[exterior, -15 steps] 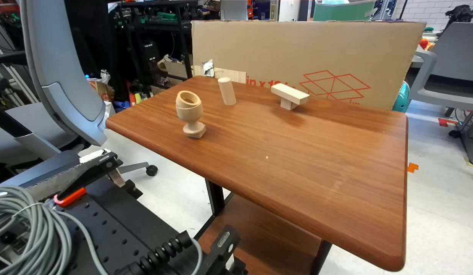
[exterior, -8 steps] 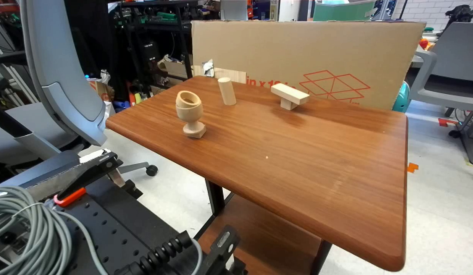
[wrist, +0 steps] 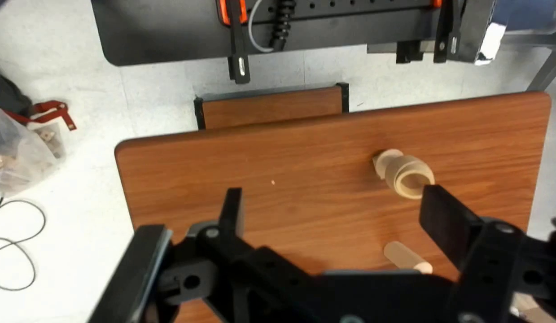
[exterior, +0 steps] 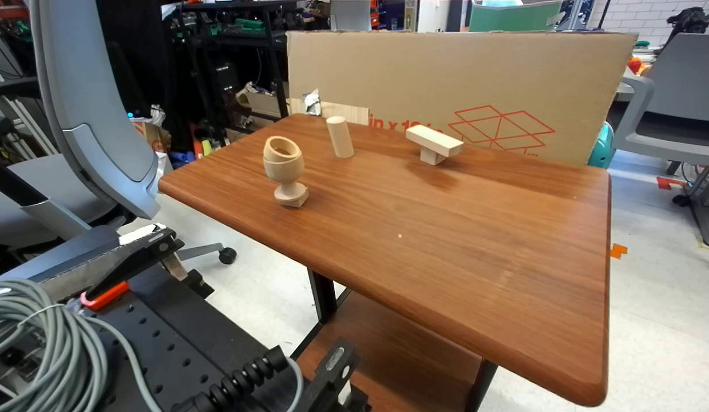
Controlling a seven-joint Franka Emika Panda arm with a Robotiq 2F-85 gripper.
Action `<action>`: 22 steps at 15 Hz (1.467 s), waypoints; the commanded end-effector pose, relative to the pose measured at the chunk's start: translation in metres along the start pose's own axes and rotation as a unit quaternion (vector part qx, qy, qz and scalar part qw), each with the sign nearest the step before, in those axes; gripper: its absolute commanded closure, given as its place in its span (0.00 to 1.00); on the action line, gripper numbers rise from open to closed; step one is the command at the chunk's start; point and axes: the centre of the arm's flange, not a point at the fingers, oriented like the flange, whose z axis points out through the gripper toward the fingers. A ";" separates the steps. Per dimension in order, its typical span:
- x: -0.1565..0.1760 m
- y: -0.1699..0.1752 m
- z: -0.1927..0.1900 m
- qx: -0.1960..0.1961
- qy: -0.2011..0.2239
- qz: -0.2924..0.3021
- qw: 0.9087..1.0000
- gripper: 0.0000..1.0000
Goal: Pick up the round wooden rod and put it on top of the rectangular wooden block
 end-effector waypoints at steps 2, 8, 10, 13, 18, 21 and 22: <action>0.080 -0.058 0.003 -0.048 0.024 0.002 0.999 0.00; 0.135 -0.141 0.036 -0.095 0.062 -0.033 0.993 0.00; 0.153 -0.159 0.045 -0.106 0.070 -0.045 0.991 0.00; 0.177 -0.178 0.057 -0.120 0.082 -0.059 0.988 0.00; 0.206 -0.203 0.087 -0.138 0.092 -0.108 0.980 0.00; 0.213 -0.216 0.101 -0.135 0.081 -0.140 0.978 0.00; 0.215 -0.222 0.105 -0.132 0.076 -0.149 0.977 0.00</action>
